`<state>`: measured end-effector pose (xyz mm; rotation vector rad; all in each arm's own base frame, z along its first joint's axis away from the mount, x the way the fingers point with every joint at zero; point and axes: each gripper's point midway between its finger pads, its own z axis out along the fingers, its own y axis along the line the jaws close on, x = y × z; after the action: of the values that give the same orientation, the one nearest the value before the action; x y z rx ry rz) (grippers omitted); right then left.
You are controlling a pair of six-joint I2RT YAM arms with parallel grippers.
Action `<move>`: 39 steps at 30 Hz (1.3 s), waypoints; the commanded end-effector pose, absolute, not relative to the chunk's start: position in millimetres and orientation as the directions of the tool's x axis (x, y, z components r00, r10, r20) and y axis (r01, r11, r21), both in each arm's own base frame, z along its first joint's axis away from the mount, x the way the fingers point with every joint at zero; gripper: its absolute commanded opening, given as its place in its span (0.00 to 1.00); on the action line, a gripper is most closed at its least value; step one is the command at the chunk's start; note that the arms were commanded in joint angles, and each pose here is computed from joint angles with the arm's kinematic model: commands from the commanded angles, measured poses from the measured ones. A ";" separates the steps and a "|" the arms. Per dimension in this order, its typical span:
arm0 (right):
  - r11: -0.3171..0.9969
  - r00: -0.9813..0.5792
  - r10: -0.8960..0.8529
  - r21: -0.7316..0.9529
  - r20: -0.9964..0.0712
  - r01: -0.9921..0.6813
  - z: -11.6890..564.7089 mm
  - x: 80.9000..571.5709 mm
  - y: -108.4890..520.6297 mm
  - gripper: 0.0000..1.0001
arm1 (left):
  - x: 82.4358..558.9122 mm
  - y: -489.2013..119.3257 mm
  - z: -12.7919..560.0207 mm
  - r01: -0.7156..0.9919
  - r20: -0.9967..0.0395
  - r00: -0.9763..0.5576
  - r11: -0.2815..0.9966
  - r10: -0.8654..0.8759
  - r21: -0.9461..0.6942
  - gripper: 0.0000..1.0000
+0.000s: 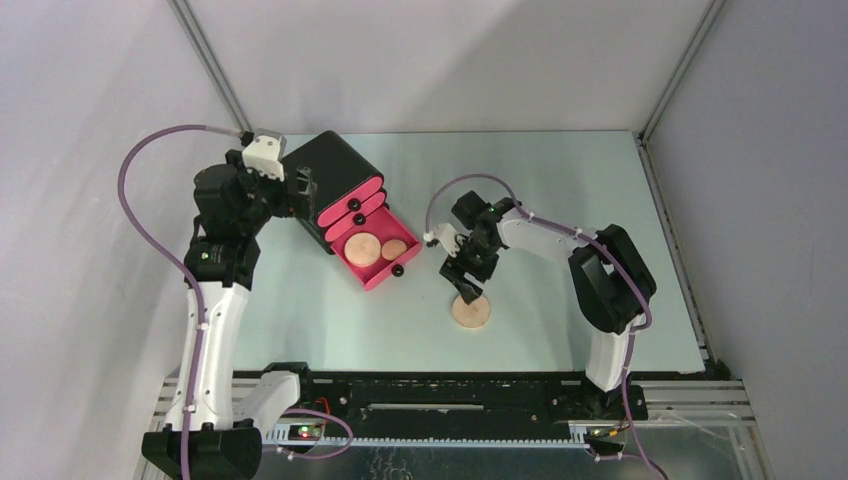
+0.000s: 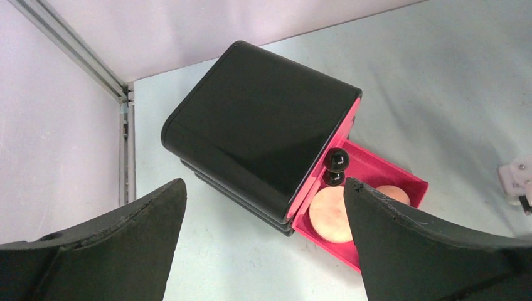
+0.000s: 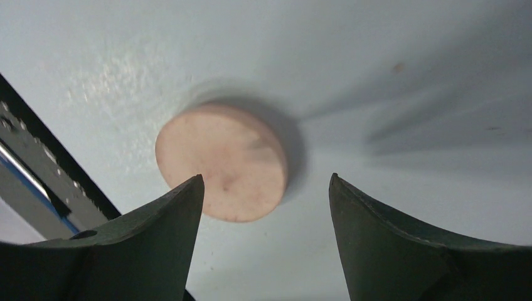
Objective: Organize the makeup
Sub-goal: Pick up the makeup tool from the center of the board.
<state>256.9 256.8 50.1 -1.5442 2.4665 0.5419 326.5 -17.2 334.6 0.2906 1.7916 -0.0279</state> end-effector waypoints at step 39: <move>0.299 -0.303 -0.787 0.098 -0.537 -0.949 114.1 261.9 296.0 0.00 | 320.1 -27.6 332.0 0.288 -0.958 -0.191 0.945 0.214 0.154 1.00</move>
<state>251.6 266.8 66.9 -1.6104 2.2939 0.4958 324.6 -27.4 330.7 0.3571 1.7947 -0.0733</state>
